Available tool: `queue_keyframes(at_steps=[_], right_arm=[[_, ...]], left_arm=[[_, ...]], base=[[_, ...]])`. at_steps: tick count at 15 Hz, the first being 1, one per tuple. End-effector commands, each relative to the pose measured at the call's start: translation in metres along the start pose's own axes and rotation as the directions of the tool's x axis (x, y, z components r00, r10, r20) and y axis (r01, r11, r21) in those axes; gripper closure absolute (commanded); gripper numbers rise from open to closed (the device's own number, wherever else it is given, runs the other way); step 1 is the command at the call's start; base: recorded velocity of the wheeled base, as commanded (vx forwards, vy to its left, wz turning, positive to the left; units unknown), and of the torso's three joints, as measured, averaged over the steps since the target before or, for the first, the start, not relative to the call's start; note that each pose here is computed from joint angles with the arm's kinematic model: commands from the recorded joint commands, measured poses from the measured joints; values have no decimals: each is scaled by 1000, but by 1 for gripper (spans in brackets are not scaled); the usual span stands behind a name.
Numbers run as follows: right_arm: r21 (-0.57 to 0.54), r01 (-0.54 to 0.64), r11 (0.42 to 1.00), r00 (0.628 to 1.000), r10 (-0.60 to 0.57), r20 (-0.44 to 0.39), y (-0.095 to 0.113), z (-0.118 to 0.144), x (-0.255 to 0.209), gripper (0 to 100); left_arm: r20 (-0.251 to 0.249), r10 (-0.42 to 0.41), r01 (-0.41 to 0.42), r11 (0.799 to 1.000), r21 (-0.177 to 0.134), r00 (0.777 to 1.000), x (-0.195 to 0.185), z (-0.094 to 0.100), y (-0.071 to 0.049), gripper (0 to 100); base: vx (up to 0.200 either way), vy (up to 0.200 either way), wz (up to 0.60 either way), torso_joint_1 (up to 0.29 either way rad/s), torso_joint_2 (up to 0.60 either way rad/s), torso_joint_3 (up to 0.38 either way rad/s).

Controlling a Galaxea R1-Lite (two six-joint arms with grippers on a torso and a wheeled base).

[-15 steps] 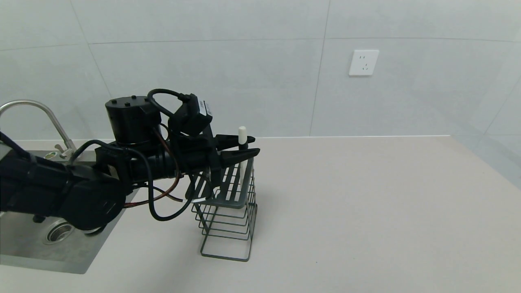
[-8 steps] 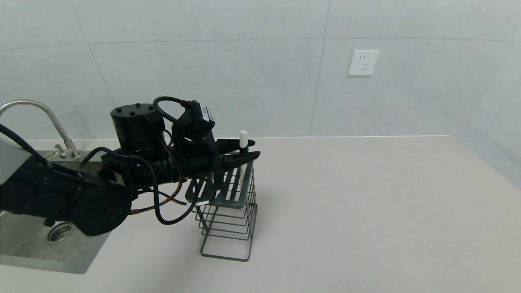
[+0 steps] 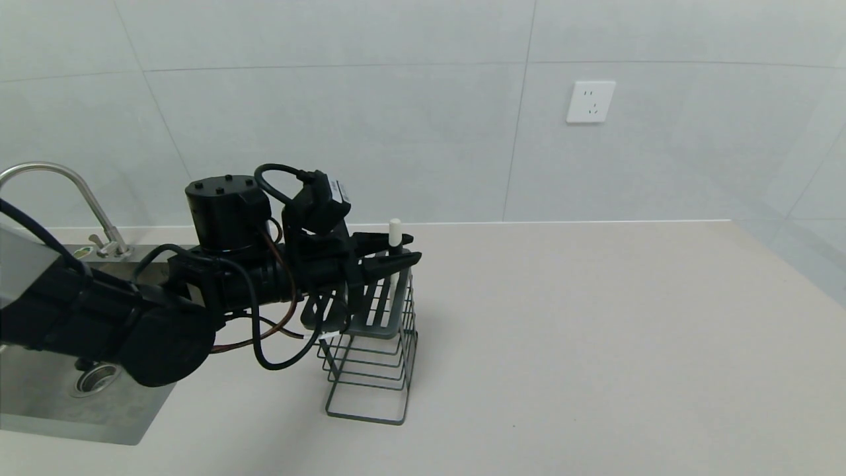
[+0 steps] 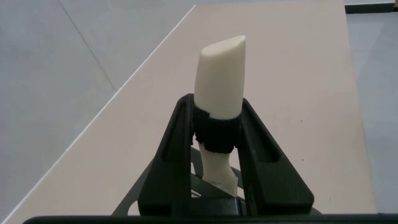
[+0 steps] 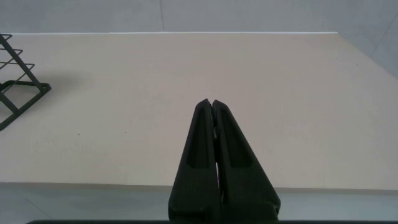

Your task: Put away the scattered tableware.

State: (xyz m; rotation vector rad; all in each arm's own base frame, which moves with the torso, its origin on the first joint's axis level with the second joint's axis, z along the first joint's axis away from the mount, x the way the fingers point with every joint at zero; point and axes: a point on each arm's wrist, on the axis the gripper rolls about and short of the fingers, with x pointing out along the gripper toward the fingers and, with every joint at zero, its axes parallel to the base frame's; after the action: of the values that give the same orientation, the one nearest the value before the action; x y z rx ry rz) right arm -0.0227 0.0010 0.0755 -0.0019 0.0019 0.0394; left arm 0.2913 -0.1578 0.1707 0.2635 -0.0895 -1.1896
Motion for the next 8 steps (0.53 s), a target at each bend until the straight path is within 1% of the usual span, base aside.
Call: queue_keyframes(at_steps=[1, 3, 4, 7, 8], right_arm=[[-1, -1, 1000, 1000, 1, 0, 0, 0, 0, 100], [0, -1, 1000, 1000, 1, 0, 0, 0, 0, 100], [0, -1, 1000, 1000, 1, 0, 0, 0, 0, 100], [0, -1, 1000, 1000, 1, 0, 0, 0, 0, 100], [0, -1, 1000, 1000, 1, 0, 0, 0, 0, 100]], left_arm=[[-6, -2, 2, 1000, -9, 1000, -1, -3, -2, 100], [7, 2, -2, 1000, -30, 1000, -1, -2, -2, 100], [10, 2, -1, 1000, -27, 1000, -1, -2, -2, 0], [15, 3, -3, 1000, -23, 1000, 0, -2, -2, 0], [23, 4, -4, 1000, -16, 1000, 0, -1, -2, 0]], base=[[0, 0, 0, 0, 0, 0], [0, 0, 0, 0, 0, 0], [0, 0, 0, 0, 0, 0], [0, 0, 0, 0, 0, 0], [0, 0, 0, 0, 0, 0]])
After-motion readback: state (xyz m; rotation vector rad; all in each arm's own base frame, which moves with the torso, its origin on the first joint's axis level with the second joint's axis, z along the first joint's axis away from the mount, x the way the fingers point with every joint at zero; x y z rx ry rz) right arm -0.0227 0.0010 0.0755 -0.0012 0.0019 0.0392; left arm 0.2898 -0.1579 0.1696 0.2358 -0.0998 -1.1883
